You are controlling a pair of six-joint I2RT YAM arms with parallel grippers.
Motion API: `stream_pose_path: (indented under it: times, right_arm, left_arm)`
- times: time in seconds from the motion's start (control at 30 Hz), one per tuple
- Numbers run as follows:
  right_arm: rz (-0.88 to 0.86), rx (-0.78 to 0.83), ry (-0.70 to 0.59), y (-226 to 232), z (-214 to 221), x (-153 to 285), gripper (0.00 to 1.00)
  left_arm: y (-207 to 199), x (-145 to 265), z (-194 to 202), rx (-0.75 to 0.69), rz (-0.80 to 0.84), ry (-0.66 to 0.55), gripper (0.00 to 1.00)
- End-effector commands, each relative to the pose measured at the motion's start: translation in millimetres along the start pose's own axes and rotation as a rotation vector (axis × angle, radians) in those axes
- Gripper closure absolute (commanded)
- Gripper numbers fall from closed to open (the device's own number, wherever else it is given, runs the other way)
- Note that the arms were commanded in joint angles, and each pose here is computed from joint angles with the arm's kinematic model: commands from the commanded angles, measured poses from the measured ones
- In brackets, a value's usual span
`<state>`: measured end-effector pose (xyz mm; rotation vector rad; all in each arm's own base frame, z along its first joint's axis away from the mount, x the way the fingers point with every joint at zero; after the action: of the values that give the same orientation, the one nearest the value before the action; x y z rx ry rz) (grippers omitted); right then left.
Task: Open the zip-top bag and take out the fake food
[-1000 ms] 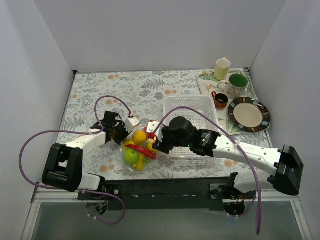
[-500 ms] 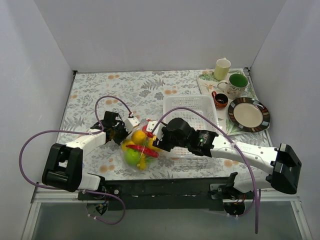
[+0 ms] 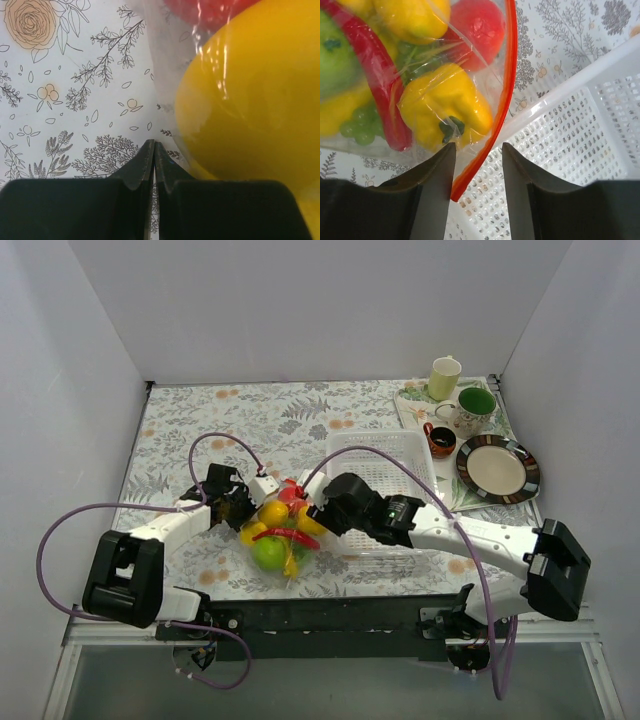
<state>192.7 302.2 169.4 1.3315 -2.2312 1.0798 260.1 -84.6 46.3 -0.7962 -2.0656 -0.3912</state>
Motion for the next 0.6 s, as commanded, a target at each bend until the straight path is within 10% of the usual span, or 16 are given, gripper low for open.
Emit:
stream_pose_path:
  times: [0.0, 0.1, 0.17, 0.27, 0.57]
  right_arm:
    - [-0.004, -0.079, 0.046, -9, -10, -1, 0.54]
    - [-0.039, -0.099, -0.016, -8, -25, 2, 0.78]
    - [-0.027, -0.105, -0.089, -13, -40, 9, 0.99]
    - [-0.019, -0.082, -0.177, -22, -60, 19, 0.99]
    - [-0.033, 0.002, -0.410, -45, -131, 46, 0.99]
  left_arm:
    - [-1, 8, -6, -0.020, -0.003, -0.030, 1.00]
    - [0, 10, -13, -0.010, -0.006, -0.049, 1.00]
    - [3, 15, -30, 0.035, -0.018, -0.087, 0.73]
    - [9, 27, -65, 0.118, -0.034, -0.159, 0.06]
    - [52, 93, -171, 0.487, 0.244, -0.488, 0.02]
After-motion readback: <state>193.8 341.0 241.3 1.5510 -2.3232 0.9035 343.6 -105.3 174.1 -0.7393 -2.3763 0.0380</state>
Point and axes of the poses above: each gripper's point midway between its finger pads, its own x axis back along the fingers, its own y axis along the line the jaws close on, z = x × y, the point moved 3 cm from there along x, back along the fingers, and after that the axes turned 15 degrees about x, right-handed, at the moved point
